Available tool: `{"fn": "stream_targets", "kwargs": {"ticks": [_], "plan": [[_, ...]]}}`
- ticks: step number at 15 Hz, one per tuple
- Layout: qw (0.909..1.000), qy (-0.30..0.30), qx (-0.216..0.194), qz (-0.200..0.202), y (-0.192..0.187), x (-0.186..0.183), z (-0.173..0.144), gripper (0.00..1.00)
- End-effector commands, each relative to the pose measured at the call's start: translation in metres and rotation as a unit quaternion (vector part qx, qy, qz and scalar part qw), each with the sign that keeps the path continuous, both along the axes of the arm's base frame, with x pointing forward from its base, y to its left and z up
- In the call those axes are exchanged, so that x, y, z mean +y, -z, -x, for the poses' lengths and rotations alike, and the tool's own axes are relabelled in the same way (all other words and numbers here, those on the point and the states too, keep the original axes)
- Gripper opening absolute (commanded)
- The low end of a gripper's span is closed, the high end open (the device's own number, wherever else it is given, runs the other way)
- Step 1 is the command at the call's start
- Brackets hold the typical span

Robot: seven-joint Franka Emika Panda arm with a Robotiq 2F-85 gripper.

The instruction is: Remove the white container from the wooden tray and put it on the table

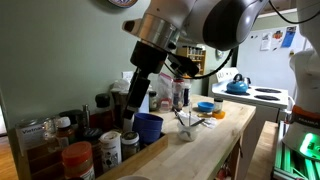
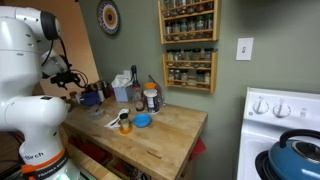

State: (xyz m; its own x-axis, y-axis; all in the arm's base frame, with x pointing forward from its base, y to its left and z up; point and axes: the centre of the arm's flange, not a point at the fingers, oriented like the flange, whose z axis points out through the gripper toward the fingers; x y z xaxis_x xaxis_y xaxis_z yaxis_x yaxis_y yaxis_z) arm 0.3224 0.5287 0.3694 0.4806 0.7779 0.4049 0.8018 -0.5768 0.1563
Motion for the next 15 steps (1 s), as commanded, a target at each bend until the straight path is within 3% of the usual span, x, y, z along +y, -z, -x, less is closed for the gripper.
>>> {"fn": "stream_targets", "kwargs": {"ticks": [1, 4, 15], "plan": [[1.0, -0.001, 0.001, 0.001, 0.001, 0.003, -0.001, 1.0], [0.9997, 0.014, 0.019, -0.005, 0.019, 0.015, -0.005, 1.0], [0.9998, 0.009, 0.015, 0.008, 0.068, 0.051, -0.017, 1.0]]}}
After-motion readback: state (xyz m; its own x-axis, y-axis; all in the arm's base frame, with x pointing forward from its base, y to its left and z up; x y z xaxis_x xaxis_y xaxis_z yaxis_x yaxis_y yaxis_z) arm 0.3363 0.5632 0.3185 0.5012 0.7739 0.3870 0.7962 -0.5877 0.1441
